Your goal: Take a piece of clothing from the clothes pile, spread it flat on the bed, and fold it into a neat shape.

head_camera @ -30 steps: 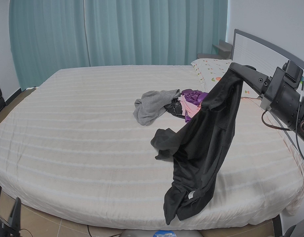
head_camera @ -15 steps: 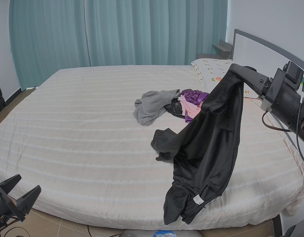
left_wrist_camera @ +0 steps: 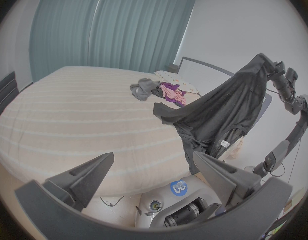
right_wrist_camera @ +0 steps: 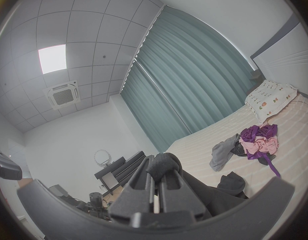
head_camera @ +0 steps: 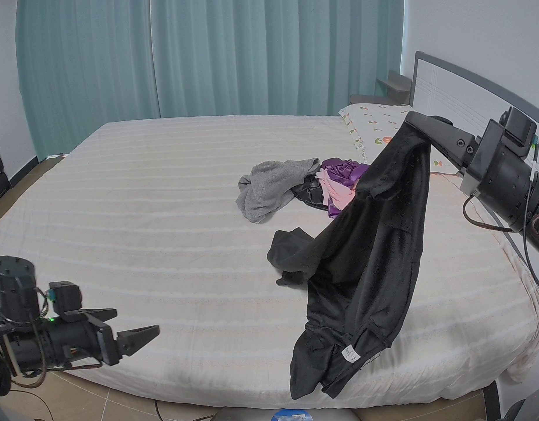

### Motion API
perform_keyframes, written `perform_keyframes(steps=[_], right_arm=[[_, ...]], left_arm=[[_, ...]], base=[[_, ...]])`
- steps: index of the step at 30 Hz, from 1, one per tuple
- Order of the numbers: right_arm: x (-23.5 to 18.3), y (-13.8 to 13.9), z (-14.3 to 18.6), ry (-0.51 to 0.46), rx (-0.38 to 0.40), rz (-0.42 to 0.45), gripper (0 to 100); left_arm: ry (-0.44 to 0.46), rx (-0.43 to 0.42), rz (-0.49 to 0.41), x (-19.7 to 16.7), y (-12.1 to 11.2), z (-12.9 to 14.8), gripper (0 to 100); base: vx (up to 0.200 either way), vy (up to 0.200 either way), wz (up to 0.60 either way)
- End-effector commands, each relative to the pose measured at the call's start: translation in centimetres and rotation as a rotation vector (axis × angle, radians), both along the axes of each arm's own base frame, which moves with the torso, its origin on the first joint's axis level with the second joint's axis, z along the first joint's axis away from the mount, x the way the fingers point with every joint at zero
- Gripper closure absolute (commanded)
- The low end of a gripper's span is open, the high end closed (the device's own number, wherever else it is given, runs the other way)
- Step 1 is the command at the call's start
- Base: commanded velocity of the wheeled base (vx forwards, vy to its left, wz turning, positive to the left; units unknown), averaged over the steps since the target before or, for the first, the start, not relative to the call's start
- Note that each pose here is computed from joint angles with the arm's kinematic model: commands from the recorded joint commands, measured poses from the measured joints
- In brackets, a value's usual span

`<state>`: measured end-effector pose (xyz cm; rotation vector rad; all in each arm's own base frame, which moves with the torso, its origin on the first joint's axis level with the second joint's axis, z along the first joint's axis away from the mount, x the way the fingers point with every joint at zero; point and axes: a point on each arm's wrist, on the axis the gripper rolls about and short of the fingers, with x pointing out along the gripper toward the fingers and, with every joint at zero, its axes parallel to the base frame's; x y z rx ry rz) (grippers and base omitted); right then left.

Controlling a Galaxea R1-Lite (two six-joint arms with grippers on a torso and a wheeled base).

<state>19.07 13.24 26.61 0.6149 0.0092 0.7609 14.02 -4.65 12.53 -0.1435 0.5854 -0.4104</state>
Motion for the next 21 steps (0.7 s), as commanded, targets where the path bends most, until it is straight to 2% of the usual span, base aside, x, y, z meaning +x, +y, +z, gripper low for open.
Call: perform_keyframes(steps=[1,4,6,7,9,17,19,21], right_arm=[[0.2,0.0,0.3,-0.01,0.006,-0.006,100],[0.2,0.1,1.1,-0.033,0.021,0.0,100],[0.3,0.2,1.2,-0.035,0.023,-0.002,100],[0.3,0.2,1.2,-0.035,0.023,-0.002,100],[0.4,0.3,1.2,-0.032,0.021,-0.002,100],[0.4,0.4,1.2,-0.034,0.02,0.001,100],[0.2,0.6,1.1,-0.031,0.02,0.013,100],[0.2,0.6,1.1,-0.03,0.02,0.015,100]], left_arm=[[0.169,0.032,-0.096,6.6,-6.7,-6.7,0],[0.149,0.02,-0.07,8.7,-9.8,-7.8,0],[0.137,0.034,-0.075,9.9,-11.9,-8.8,0],[0.137,0.034,-0.075,9.9,-11.9,-8.8,0],[0.128,0.046,-0.093,11.1,-14.2,-10.0,0],[0.081,0.024,-0.089,14.0,-17.0,-11.1,0],[0.059,-0.039,-0.069,15.1,-17.9,-10.9,0],[0.058,-0.067,-0.071,15.7,-18.7,-11.0,0]], base=[[0.0,0.0,0.0],[0.0,0.0,0.0],[0.0,0.0,0.0],[0.0,0.0,0.0],[0.0,0.0,0.0],[0.0,0.0,0.0],[0.0,0.0,0.0],[0.0,0.0,0.0]])
